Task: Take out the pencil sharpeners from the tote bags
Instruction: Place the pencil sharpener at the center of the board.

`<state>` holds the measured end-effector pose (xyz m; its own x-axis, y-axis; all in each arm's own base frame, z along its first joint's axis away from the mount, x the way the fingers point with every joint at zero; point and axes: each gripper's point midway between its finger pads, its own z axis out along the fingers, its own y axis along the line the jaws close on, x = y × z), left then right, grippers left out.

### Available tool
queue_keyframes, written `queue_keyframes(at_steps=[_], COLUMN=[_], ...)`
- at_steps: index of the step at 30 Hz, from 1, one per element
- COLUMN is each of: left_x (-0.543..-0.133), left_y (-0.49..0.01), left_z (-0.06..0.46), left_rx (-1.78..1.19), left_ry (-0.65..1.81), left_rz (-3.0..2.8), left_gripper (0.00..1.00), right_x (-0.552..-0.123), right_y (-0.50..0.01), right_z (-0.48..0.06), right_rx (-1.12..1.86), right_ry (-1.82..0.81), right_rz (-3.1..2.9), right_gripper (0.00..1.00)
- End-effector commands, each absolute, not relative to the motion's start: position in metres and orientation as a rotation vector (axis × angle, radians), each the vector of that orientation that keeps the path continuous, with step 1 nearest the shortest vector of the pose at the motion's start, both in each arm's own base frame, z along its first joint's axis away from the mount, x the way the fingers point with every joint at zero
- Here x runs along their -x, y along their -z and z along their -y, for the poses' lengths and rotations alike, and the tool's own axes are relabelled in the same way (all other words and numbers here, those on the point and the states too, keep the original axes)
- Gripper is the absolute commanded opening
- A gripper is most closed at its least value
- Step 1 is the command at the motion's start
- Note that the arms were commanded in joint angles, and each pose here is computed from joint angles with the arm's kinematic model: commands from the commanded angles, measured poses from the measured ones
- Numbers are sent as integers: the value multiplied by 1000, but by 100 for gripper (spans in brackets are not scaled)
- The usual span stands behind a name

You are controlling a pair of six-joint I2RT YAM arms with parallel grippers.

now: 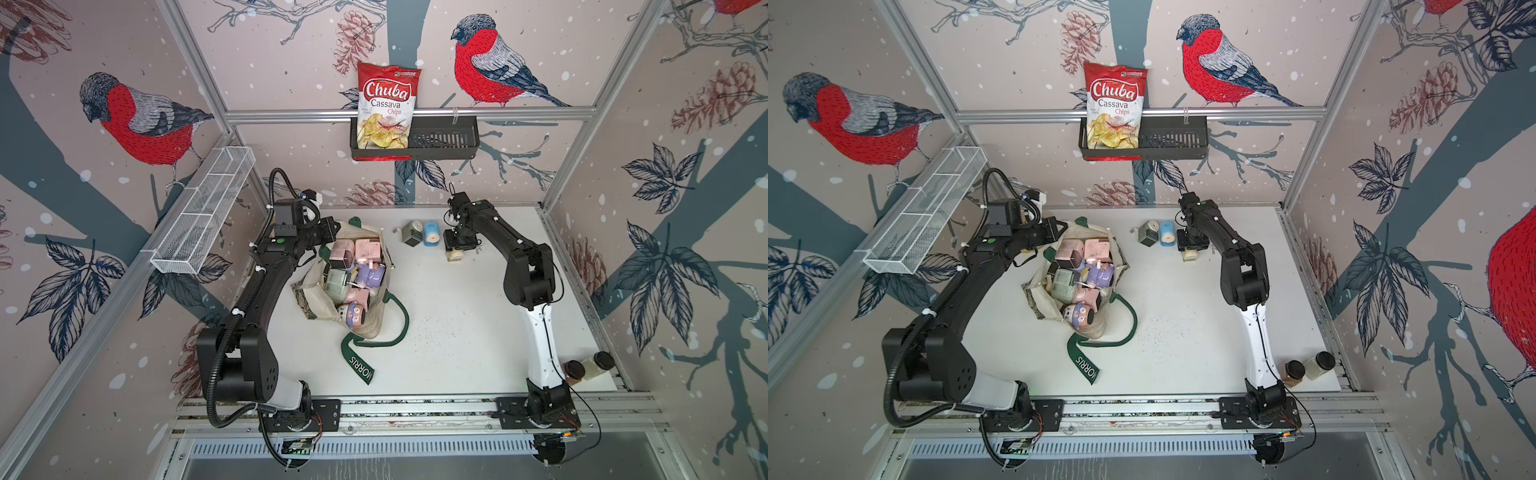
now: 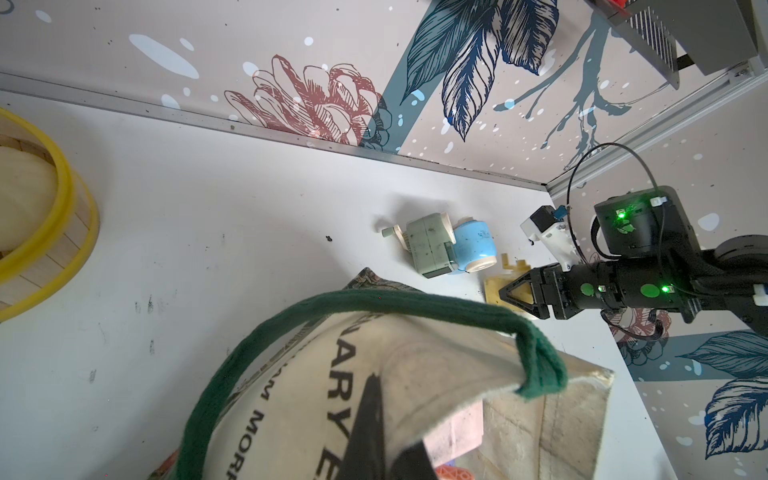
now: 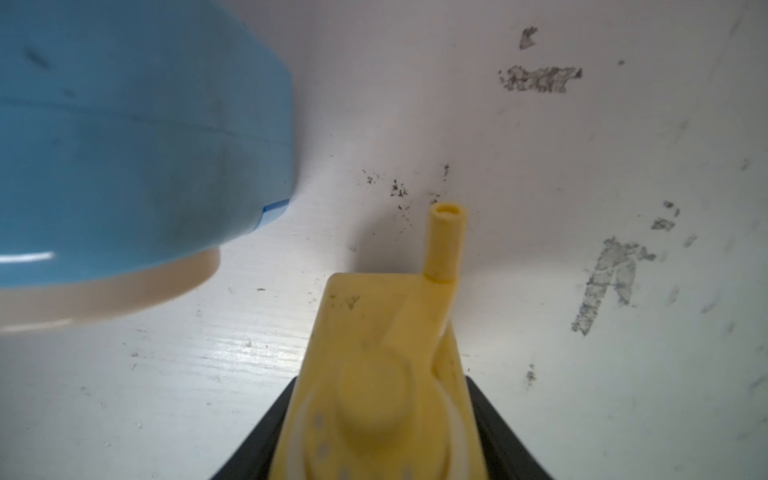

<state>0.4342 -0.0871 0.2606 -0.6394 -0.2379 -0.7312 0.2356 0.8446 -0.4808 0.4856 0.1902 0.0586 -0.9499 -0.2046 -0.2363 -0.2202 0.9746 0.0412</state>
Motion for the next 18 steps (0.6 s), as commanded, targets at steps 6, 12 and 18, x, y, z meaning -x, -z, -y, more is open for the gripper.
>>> queue_keyframes(at_steps=[6,12,18], left_x=[-437,-437,-437], left_y=[-270,-269,-269], left_z=[86,86,85], left_rx=[-15,-16,-15], left_ry=[682,682,681], left_rz=[-2123,-2124,-2124], left_gripper=[0,0,0], right_x=[-492,-496,-492], right_y=[-53,-50,-58], right_z=[-189,-191,-198], right_rx=[320,325,336], right_ry=[-17,-4,-42], right_rz=[-2867,-2840,-2806], right_gripper=[61,60,66])
